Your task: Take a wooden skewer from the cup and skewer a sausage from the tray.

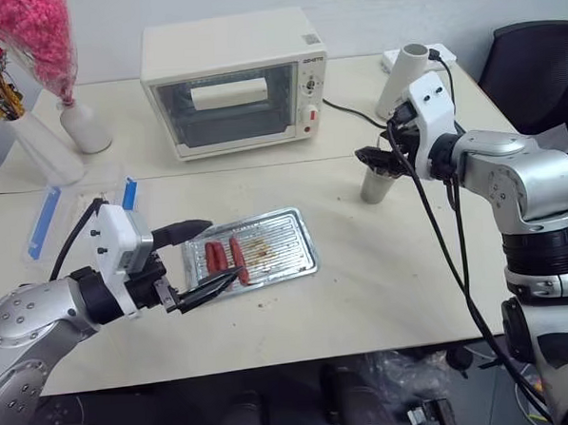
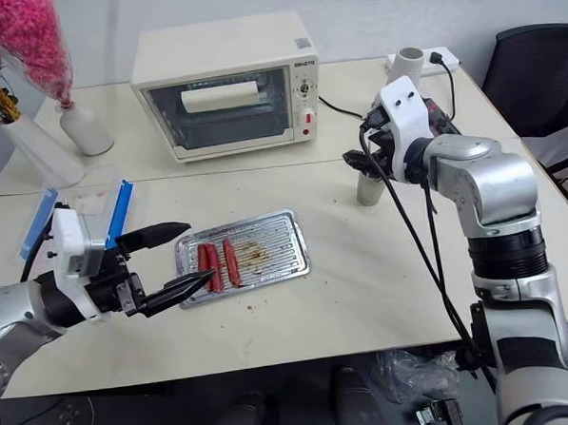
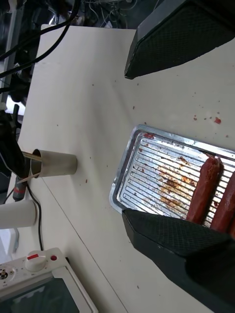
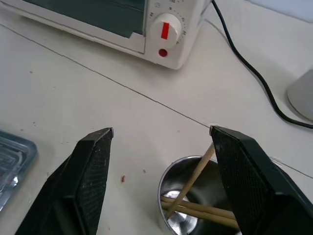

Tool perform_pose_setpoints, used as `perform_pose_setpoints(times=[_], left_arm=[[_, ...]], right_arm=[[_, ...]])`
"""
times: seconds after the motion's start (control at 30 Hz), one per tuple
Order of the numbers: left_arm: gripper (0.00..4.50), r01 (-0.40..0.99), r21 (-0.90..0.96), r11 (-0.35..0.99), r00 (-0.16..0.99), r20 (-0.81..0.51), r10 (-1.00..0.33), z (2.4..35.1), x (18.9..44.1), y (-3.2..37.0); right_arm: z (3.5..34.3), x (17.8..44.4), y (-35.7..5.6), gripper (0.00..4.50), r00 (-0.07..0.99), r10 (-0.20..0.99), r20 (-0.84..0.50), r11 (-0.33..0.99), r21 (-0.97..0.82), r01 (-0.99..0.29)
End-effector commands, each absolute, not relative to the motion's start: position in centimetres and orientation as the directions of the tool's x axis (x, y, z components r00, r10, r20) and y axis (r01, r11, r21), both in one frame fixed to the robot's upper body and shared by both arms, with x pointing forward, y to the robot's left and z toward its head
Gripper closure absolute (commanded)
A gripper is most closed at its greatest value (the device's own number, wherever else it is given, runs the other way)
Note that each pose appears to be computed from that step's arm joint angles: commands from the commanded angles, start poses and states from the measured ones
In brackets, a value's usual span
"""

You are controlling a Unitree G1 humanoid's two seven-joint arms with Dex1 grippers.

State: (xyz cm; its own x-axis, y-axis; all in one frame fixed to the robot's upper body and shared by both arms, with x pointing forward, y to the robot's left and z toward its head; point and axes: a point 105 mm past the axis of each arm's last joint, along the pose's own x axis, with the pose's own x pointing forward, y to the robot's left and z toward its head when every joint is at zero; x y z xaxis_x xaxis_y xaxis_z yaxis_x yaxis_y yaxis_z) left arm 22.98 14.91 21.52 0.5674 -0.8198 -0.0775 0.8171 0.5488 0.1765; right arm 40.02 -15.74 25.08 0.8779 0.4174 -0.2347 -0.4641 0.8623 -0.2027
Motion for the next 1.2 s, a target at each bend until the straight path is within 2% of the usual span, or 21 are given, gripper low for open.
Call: perform_pose_setpoints(times=[0.03, 0.27, 0.4, 0.63, 0.93, 1.2], left_arm=[[0.00, 0.809, 0.208, 0.550, 0.570, -0.042, -0.821, 22.1, 23.1, 14.6], [0.00, 0.808, 0.228, 0.543, 0.563, -0.026, -0.826, 22.7, 23.5, 14.3], [0.00, 0.805, 0.233, 0.546, 0.566, -0.023, -0.824, 22.8, 23.7, 14.4], [0.00, 0.805, 0.242, 0.542, 0.561, -0.015, -0.827, 23.1, 23.8, 14.2], [0.00, 0.798, 0.246, 0.550, 0.569, -0.009, -0.822, 23.2, 24.1, 14.3], [0.00, 0.804, 0.252, 0.538, 0.555, 0.006, -0.832, 23.0, 24.2, 13.8]], right_arm=[[26.6, 40.6, -16.6, 1.23, 0.915, 0.360, -0.181, 0.900, -0.190, -0.392], [25.4, 42.2, -17.0, 1.23, 0.938, 0.293, -0.185, 0.933, -0.158, -0.323], [25.0, 42.8, -16.8, 2.10, 0.940, 0.289, -0.180, 0.936, -0.152, -0.316], [24.4, 43.6, -16.2, 4.39, 0.938, 0.296, -0.180, 0.938, -0.129, -0.321], [25.2, 43.4, -16.6, 4.45, 0.943, 0.290, -0.161, 0.935, -0.162, -0.315], [28.9, 41.4, -17.1, 4.45, 0.941, 0.319, -0.114, 0.929, -0.156, -0.334]])
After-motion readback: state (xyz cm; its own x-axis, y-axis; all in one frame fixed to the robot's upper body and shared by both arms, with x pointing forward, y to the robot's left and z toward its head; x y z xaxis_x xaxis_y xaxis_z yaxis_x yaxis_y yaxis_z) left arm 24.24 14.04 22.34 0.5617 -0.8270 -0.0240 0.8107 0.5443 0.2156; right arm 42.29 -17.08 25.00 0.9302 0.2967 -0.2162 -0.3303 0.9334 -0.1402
